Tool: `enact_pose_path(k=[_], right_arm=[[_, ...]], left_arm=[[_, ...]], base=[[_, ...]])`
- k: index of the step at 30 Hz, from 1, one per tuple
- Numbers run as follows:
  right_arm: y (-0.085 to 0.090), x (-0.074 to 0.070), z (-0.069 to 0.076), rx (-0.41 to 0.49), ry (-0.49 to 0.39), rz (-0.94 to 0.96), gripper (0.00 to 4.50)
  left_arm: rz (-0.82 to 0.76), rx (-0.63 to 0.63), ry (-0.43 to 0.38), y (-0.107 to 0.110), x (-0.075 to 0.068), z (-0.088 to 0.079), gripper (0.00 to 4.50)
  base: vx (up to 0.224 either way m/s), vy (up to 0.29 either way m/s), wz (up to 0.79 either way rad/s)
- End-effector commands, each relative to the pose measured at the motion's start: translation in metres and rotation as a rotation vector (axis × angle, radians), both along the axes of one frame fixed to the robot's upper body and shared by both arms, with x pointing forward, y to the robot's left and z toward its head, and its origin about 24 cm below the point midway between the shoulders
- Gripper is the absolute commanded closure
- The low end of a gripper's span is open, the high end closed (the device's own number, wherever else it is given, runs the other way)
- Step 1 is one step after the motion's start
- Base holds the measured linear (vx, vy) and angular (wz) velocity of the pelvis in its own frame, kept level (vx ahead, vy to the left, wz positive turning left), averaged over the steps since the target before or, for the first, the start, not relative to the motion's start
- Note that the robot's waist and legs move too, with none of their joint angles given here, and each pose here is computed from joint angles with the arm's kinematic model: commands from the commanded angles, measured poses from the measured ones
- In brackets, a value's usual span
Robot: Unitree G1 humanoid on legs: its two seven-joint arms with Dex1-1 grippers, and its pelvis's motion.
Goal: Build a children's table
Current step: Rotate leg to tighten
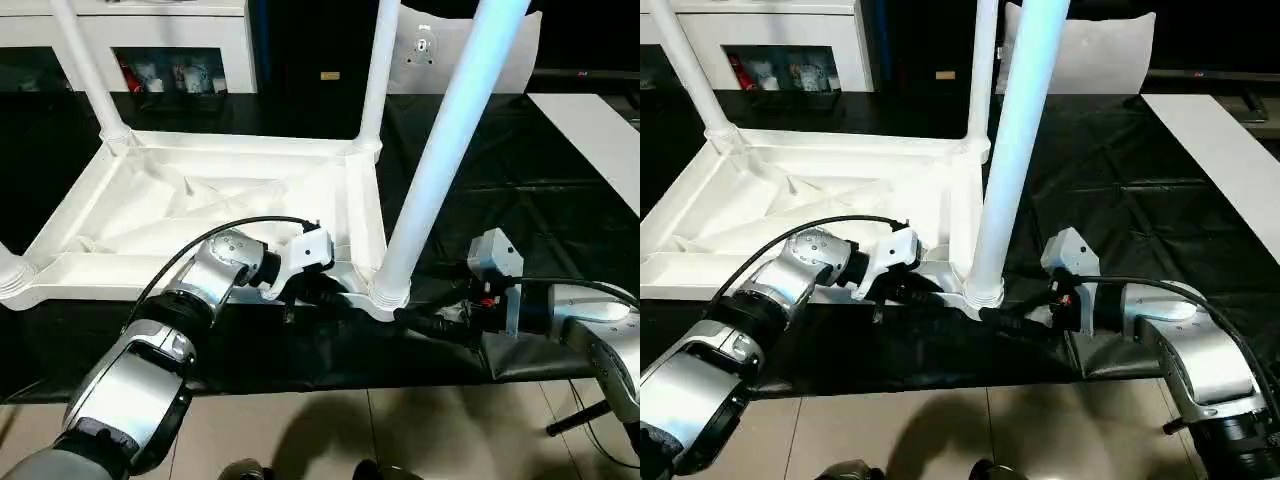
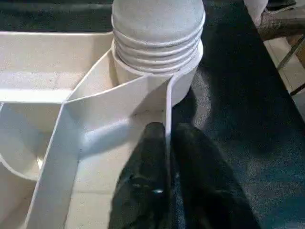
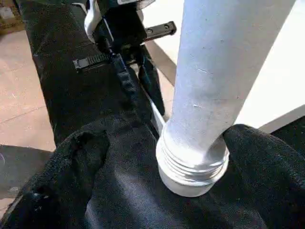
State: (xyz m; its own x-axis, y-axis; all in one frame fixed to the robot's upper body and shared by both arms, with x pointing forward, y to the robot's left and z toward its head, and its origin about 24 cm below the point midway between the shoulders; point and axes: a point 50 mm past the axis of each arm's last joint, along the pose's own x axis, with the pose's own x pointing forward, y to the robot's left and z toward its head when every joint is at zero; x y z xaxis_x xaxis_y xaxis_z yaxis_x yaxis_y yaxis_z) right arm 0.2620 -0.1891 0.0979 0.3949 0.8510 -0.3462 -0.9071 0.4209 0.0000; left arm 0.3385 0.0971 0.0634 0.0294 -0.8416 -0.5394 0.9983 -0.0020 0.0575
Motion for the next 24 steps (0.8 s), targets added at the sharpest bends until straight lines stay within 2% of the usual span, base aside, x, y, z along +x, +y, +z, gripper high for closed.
enact_pose_path(k=[1, 8, 11, 13, 19, 24], right_arm=[[-0.003, -0.001, -0.001, -0.010, -0.003, 0.005, 0.00], [-0.003, 0.002, -0.002, -0.007, -0.024, 0.005, 0.00], [-0.002, 0.006, -0.002, 0.000, -0.044, 0.007, 0.00], [-0.001, 0.008, -0.003, 0.040, -0.031, 0.053, 0.00], [0.004, 0.006, -0.007, 0.076, 0.047, 0.199, 0.69], [0.007, 0.006, -0.008, 0.094, 0.066, 0.242, 1.13]], left_arm=[[-0.017, 0.078, 0.010, 0.006, -0.001, -0.005, 4.32], [-0.049, 0.052, -0.014, 0.005, -0.002, -0.001, 4.46], [-0.102, 0.035, -0.037, 0.003, -0.005, 0.001, 4.46], [-0.194, 0.029, -0.045, 0.002, -0.012, 0.004, 4.46], [-0.314, 0.026, -0.088, -0.004, -0.023, 0.014, 4.50], [-0.327, 0.034, -0.104, -0.005, -0.023, 0.015, 4.50]], base=[[0.000, 0.000, 0.00], [0.000, 0.000, 0.00], [0.000, 0.000, 0.00], [0.000, 0.000, 0.00], [0.000, 0.000, 0.00], [0.000, 0.000, 0.00]])
